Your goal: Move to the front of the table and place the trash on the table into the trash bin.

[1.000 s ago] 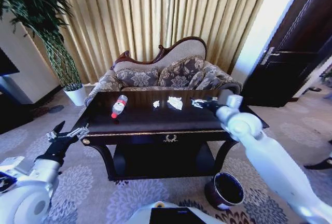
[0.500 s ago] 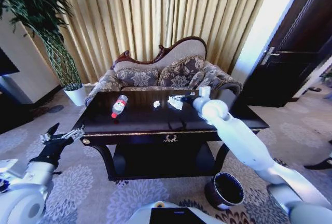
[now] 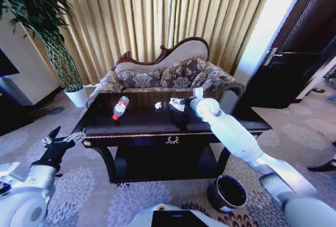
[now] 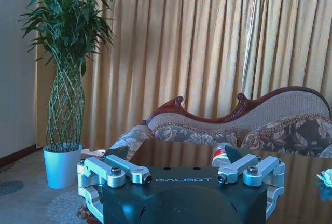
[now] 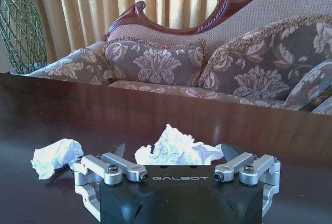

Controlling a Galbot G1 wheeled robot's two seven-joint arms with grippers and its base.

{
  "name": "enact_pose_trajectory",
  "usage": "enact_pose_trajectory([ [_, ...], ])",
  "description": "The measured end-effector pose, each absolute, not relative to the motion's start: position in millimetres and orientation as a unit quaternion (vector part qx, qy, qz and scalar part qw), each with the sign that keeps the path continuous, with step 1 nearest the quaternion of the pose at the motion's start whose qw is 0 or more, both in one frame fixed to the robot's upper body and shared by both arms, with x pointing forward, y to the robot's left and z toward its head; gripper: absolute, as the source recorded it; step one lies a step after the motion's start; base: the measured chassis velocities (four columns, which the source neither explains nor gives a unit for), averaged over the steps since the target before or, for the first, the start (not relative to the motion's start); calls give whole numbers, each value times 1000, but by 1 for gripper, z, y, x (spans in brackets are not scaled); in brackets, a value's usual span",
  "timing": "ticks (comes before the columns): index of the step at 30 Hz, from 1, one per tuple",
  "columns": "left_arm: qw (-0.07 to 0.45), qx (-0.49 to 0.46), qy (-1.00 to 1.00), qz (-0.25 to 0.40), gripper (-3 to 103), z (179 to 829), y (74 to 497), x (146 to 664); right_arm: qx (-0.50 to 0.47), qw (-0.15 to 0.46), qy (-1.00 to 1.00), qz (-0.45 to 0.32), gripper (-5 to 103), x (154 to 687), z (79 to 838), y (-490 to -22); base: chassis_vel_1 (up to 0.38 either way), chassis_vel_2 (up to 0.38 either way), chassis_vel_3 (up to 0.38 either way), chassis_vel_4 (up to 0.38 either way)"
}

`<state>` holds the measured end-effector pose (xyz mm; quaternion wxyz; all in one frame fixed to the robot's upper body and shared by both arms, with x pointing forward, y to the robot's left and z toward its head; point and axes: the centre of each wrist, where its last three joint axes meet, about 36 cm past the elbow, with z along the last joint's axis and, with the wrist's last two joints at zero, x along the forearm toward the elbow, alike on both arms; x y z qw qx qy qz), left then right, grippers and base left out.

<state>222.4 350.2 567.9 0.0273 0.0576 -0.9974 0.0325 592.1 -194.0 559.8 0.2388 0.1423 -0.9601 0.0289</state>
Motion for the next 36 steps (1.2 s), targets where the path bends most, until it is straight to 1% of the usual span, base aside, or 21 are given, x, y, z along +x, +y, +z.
enact_pose_trajectory([
  [7,25,59,-998,29,100,570,352,222,139,251,-958,25,100,600,548,-187,0,0,0,0],
  [20,23,54,-998,34,100,569,350,223,131,265,-955,25,100,602,532,-189,0,0,0,0],
  [21,23,54,-998,34,100,569,350,223,131,265,-955,25,103,602,533,-189,0,0,0,0],
  [23,23,54,-998,34,100,569,350,223,131,264,-955,24,103,602,533,-189,0,0,0,0],
  [24,23,54,-998,34,100,569,350,223,131,264,-955,24,99,602,533,-189,0,0,0,0],
  [25,23,54,-998,34,100,569,350,223,131,264,-955,24,99,602,533,-189,0,0,0,0],
  [26,23,53,-998,34,100,569,350,223,131,264,-955,25,89,601,533,-190,0,0,0,0],
  [27,23,53,-998,34,100,569,350,223,131,264,-955,25,89,601,533,-190,0,0,0,0],
  [30,23,53,-998,34,100,569,350,223,129,265,-955,25,72,601,530,-191,0,0,0,0],
  [31,23,53,-998,34,100,569,350,223,129,265,-955,25,72,601,530,-191,0,0,0,0],
  [32,23,53,-998,33,100,569,350,223,129,266,-955,26,66,600,529,-191,0,0,0,0],
  [33,23,53,-998,33,100,569,351,223,128,266,-955,26,66,600,528,-192,0,0,0,0],
  [35,22,53,-998,31,100,570,351,223,128,265,-955,27,56,599,528,-192,0,0,0,0],
  [36,22,53,-998,31,100,570,351,223,128,265,-955,27,56,599,528,-192,0,0,0,0],
])
